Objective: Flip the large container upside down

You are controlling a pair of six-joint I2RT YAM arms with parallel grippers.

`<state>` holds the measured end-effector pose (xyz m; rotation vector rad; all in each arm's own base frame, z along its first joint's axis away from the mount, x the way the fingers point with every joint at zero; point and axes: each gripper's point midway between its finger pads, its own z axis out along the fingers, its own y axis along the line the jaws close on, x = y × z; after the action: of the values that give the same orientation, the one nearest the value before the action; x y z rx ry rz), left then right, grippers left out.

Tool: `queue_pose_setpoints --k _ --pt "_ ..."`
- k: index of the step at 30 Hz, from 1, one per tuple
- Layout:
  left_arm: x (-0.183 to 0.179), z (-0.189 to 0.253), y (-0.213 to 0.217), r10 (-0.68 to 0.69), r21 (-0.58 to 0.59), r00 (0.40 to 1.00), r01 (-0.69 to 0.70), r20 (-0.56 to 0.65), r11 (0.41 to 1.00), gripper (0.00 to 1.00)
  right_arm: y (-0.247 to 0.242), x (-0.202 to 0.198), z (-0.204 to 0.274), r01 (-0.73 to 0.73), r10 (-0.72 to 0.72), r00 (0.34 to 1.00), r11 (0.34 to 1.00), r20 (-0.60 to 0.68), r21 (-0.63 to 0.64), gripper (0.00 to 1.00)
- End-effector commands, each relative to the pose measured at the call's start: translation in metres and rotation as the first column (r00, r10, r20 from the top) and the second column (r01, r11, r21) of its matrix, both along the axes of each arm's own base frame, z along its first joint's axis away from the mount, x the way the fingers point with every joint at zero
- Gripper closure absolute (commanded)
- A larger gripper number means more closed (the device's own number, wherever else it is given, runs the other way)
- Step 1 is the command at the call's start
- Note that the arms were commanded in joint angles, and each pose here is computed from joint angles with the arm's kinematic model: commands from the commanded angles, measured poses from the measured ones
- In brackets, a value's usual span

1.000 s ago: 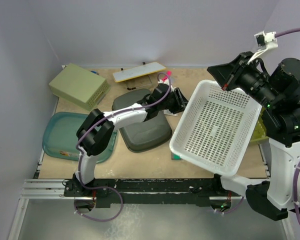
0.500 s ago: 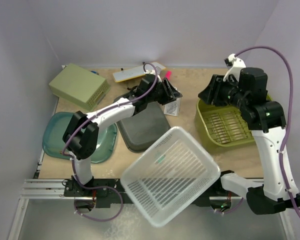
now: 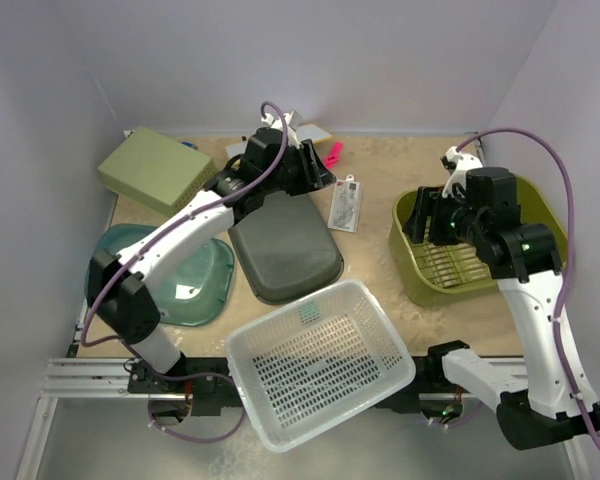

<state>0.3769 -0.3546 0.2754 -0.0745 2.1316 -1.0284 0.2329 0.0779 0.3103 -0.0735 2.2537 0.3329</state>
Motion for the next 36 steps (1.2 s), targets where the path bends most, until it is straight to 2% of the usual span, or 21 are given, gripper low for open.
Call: queue_pose_setpoints --k 1,4,8,9,13,16,20,24,29,30,34,35,36 --pt "-0.04 0.011 0.033 -0.112 0.224 0.99 0.091 0.083 0.97 0.56 -0.02 0.003 -0.028 0.137 -0.141 0.988 0.989 -0.062 -0.058 0.33" --pt "-0.077 -0.021 0.058 -0.19 0.416 0.982 0.171 0.006 0.893 0.56 -0.028 0.011 -0.044 0.251 -0.256 0.962 0.966 -0.1 -0.06 0.33" --pt "-0.123 -0.059 0.088 -0.278 0.567 0.953 0.295 -0.119 0.769 0.53 -0.026 0.02 -0.062 0.331 -0.333 0.927 0.943 -0.17 -0.042 0.2" --pt "-0.133 -0.069 0.094 -0.301 0.592 0.942 0.327 -0.147 0.736 0.5 -0.026 0.022 -0.066 0.348 -0.349 0.92 0.937 -0.181 -0.038 0.17" --pt "-0.175 -0.112 0.101 -0.387 0.627 0.873 0.484 -0.297 0.611 0.4 -0.019 0.032 -0.076 0.366 -0.36 0.909 0.931 -0.21 -0.009 0.16" --pt "-0.198 -0.146 0.097 -0.423 0.63 0.82 0.569 -0.385 0.529 0.38 -0.012 0.037 -0.08 0.348 -0.336 0.914 0.937 -0.227 0.017 0.15" --pt "-0.203 -0.176 0.09 -0.434 0.629 0.793 0.605 -0.427 0.488 0.38 -0.011 0.039 -0.082 0.344 -0.332 0.915 0.939 -0.231 0.014 0.15" --pt "-0.207 -0.184 0.081 -0.46 0.608 0.771 0.634 -0.441 0.478 0.41 -0.017 0.037 -0.082 0.357 -0.351 0.909 0.934 -0.225 -0.015 0.15" --pt "-0.218 -0.186 0.069 -0.518 0.542 0.719 0.692 -0.464 0.477 0.53 -0.022 0.034 -0.087 0.374 -0.372 0.899 0.927 -0.232 -0.037 0.14" --pt "-0.22 -0.188 0.068 -0.521 0.536 0.712 0.699 -0.47 0.473 0.59 -0.021 0.035 -0.088 0.373 -0.371 0.898 0.927 -0.235 -0.036 0.14" --pt "-0.216 -0.177 0.065 -0.52 0.548 0.722 0.689 -0.458 0.474 0.96 -0.021 0.036 -0.088 0.378 -0.374 0.897 0.925 -0.235 -0.032 0.14" --pt "-0.214 -0.169 0.064 -0.519 0.553 0.73 0.679 -0.444 0.482 1.0 -0.022 0.036 -0.087 0.379 -0.376 0.897 0.925 -0.232 -0.035 0.14" --pt "-0.212 -0.159 0.063 -0.521 0.557 0.74 0.668 -0.426 0.493 1.0 -0.023 0.036 -0.085 0.381 -0.38 0.897 0.924 -0.225 -0.037 0.14"
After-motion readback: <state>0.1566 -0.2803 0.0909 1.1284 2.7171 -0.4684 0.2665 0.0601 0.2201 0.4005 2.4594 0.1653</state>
